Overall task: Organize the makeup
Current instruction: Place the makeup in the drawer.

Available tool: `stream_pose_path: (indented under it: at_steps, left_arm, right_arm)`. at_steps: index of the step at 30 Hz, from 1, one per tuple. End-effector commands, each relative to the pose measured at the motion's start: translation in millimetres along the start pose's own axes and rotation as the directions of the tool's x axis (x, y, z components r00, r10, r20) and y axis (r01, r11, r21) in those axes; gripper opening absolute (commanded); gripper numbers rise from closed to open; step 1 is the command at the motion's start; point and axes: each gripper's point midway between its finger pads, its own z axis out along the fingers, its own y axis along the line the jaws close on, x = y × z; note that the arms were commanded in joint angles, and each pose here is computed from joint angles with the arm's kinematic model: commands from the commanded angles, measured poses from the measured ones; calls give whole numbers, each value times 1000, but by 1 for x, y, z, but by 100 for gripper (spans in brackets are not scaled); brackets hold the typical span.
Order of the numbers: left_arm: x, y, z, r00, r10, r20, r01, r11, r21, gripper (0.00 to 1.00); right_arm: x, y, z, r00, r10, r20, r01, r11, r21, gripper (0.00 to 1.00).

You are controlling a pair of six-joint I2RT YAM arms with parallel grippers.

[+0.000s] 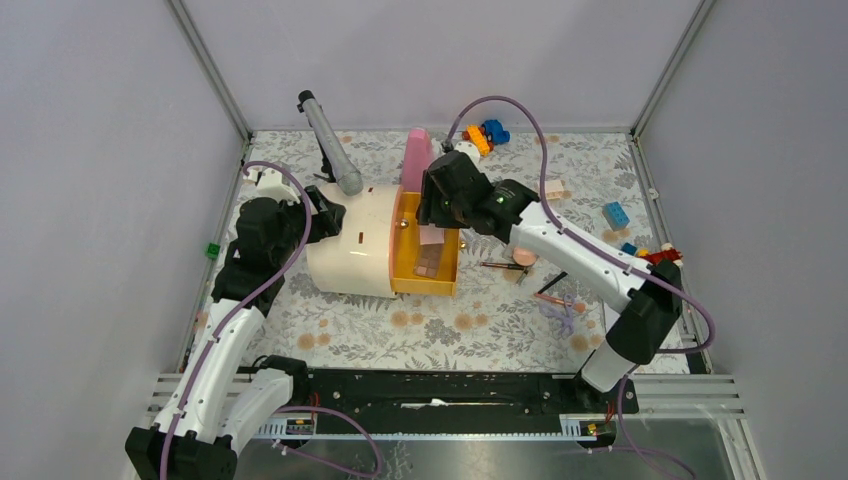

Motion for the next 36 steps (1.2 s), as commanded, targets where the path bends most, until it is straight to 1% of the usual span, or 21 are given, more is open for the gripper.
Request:
stream_pose_path:
  at_steps: [1,6,9,12,16,18,21,25,30,34,36]
  left_arm:
    - [63,25,-4,972,19,-236,-36,997,-70,73]
    - [64,25,-4,971,18,-237,-35,997,-69,73]
    - [64,25,-4,971,18,-237,-35,997,-67,73]
    - [63,25,-4,972,19,-236,-36,997,-69,73]
    - [63,26,-4,972,19,-234,-37,997,-72,73]
    - [63,26,-4,972,18,-236,-37,997,-74,73]
    - [63,26,-4,972,18,-236,-37,997,-74,73]
    - [64,26,-4,971,18,-237,-37,997,-75,73]
    - [64,26,-4,971,18,-238,-36,997,-72,73]
    - [63,26,-4,972,19,-235,-37,997,-73,73]
    - [64,26,-4,971,18,-237,-37,997,-74,73]
  right_arm:
    - [1,8,13,1000,20,9,-20,999,28,37]
    - [10,-2,24,1000,-8,-2,8,993,119,42]
    - [14,-5,28,1000,-10,-6,10,990,140,47]
    - [17,-6,32,1000,-15,-15,17,990,143,51]
    - [12,-1,30,1000,-24,-11,25,991,128,61]
    - [9,3,27,1000,-25,-8,25,993,113,63]
    - [2,10,20,1000,-23,3,22,996,84,65]
    - [-6,9,13,999,-33,21,31,996,89,71]
    - [-9,5,10,998,-49,28,46,993,111,72]
    - [-28,-15,-6,992,-77,103,55,979,197,73]
    - [-42,-37,-21,985,-86,148,45,963,266,74]
